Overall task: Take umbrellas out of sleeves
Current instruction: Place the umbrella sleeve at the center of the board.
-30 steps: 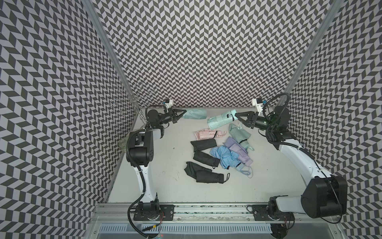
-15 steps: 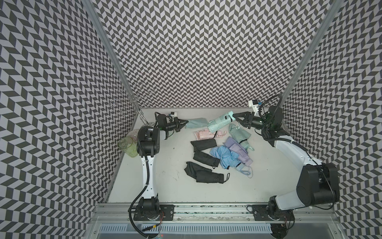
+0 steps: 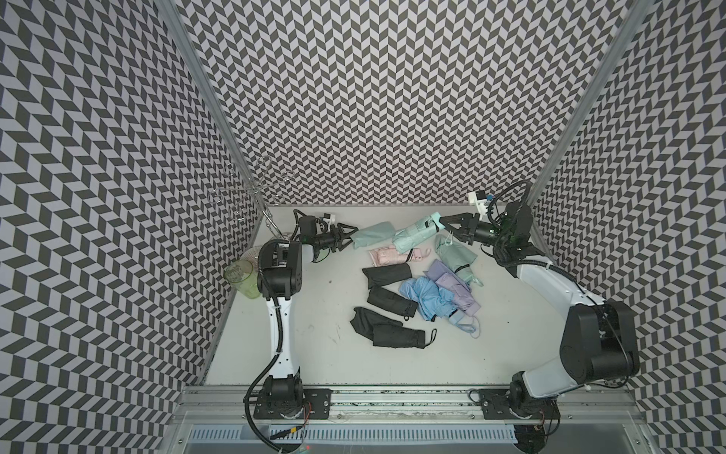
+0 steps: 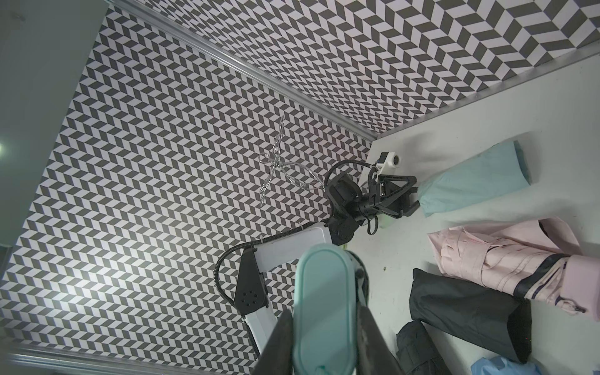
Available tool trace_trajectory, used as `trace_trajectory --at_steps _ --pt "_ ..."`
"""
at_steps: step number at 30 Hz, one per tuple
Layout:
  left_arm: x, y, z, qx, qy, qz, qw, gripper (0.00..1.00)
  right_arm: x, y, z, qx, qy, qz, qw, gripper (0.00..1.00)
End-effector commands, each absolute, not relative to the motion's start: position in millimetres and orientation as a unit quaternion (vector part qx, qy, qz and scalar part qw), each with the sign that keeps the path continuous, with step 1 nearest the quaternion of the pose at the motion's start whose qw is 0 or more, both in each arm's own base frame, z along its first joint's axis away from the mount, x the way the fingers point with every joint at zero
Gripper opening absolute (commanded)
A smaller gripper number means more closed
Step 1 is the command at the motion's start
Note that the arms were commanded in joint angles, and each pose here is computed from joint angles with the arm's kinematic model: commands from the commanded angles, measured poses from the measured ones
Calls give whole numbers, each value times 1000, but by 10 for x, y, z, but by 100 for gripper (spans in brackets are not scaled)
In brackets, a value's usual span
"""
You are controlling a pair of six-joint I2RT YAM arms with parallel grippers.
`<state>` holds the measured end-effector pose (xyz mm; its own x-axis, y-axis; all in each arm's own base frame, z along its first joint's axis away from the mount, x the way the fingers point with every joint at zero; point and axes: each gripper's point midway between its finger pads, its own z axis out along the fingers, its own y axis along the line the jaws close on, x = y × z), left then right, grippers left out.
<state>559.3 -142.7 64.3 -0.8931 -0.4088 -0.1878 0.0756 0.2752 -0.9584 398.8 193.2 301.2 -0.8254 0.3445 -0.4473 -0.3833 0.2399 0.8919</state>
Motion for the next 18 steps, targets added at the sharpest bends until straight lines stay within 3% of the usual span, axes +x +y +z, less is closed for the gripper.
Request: trace_trajectory --at_steps 1,2,18 --pt "5573 -1339 711 -100 783 -574 217 79 3940 1994 3220 -50 707 628 321 0" --pt "5563 -1329 737 -99 784 -572 219 98 3933 1996 3223 -51 707 629 321 0" --pt "5480 -1114 1277 -47 854 -434 284 99 3905 2038 3346 -55 699 628 339 0"
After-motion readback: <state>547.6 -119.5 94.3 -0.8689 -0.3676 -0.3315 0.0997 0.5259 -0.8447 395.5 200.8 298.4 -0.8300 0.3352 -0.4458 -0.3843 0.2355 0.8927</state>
